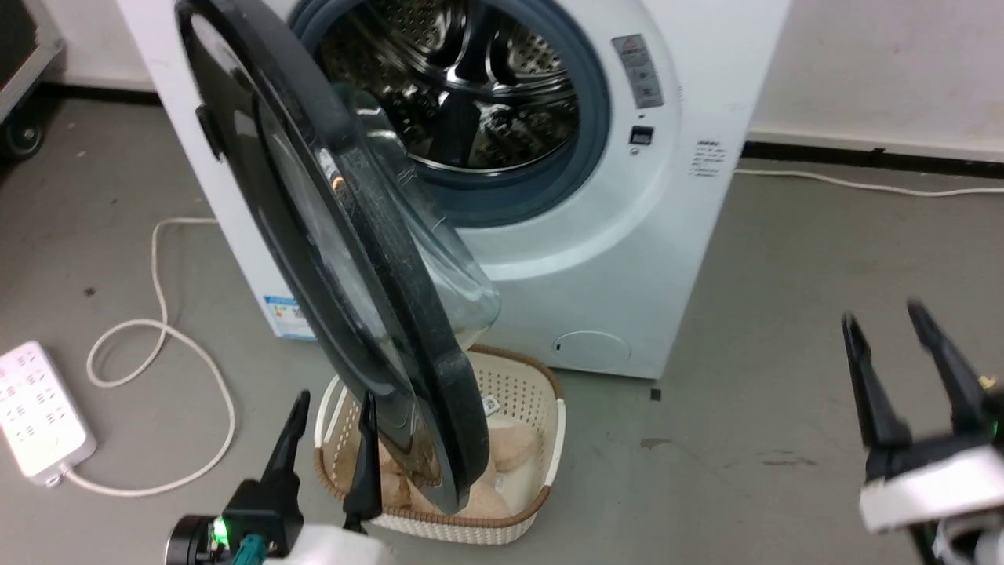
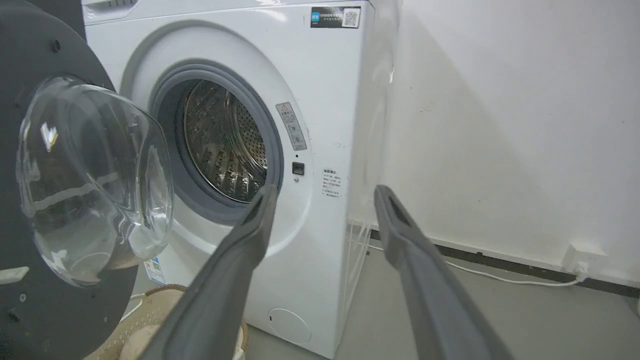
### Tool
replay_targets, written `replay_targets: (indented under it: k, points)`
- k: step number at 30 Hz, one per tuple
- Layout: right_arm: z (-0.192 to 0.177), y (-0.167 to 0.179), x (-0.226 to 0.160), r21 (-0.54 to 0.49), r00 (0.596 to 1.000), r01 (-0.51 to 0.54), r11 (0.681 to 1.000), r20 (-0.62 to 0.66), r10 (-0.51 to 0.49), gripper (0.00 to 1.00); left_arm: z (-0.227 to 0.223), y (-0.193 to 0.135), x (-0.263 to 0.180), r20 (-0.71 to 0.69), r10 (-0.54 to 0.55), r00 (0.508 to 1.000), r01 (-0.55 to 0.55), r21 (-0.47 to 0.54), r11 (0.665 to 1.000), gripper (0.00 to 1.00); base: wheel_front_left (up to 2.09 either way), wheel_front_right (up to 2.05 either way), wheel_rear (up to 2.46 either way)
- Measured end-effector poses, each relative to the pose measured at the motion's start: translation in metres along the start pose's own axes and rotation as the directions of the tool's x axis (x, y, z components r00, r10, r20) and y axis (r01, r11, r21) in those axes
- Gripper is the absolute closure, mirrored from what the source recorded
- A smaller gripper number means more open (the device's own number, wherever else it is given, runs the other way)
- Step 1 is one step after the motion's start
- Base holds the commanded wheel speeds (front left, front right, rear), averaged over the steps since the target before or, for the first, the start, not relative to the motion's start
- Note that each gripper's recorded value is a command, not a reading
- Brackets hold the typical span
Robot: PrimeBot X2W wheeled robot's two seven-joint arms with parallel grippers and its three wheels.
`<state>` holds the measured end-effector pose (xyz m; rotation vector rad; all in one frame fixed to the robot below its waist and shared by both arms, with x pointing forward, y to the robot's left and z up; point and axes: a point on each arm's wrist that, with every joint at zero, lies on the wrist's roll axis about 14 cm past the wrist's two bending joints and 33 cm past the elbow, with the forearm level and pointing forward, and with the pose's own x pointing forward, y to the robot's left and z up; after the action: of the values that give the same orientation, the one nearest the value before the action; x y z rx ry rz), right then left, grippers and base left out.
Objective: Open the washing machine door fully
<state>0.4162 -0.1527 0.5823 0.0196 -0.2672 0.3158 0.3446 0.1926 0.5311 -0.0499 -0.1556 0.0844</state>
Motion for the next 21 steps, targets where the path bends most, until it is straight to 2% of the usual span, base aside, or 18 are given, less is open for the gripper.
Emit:
replay_targets:
  k: [2,7,14,19,20,21]
  points:
    - [-0.002,-0.004,-0.016,-0.018,0.998,0.064,0.998,0.002,-0.064,0.0,-0.002,-0.002,-0.003,-0.006,-0.01,1.0,0.01,-0.004,1.0,0.0,0.0,0.0,0.0]
    - [-0.005,0.007,-0.046,-0.071,0.99,0.139,0.988,-0.009,-0.14,0.0,-0.003,-0.006,-0.006,-0.009,-0.027,1.0,0.027,-0.009,1.0,0.0,0.0,0.0,0.0]
    - [-0.012,0.01,-0.068,-0.072,0.984,0.171,0.983,-0.046,-0.174,0.0,-0.007,-0.009,-0.005,-0.021,-0.048,0.999,0.048,-0.013,0.999,0.0,0.0,0.0,0.0]
    - [-0.015,0.006,-0.07,-0.049,0.98,0.19,0.981,-0.052,-0.193,0.0,-0.007,-0.01,-0.003,-0.021,-0.054,0.998,0.053,-0.01,0.999,0.0,0.0,0.0,0.0]
    - [-0.015,0.005,-0.07,-0.045,0.979,0.193,0.98,-0.051,-0.195,0.0,-0.007,-0.01,-0.003,-0.021,-0.054,0.998,0.054,-0.012,0.998,0.57,0.0,0.0,0.0]
    - [-0.015,0.004,-0.07,-0.04,0.979,0.195,0.98,-0.051,-0.197,0.0,-0.007,-0.009,-0.003,-0.02,-0.052,0.998,0.052,-0.014,0.999,1.0,0.0,0.0,0.0]
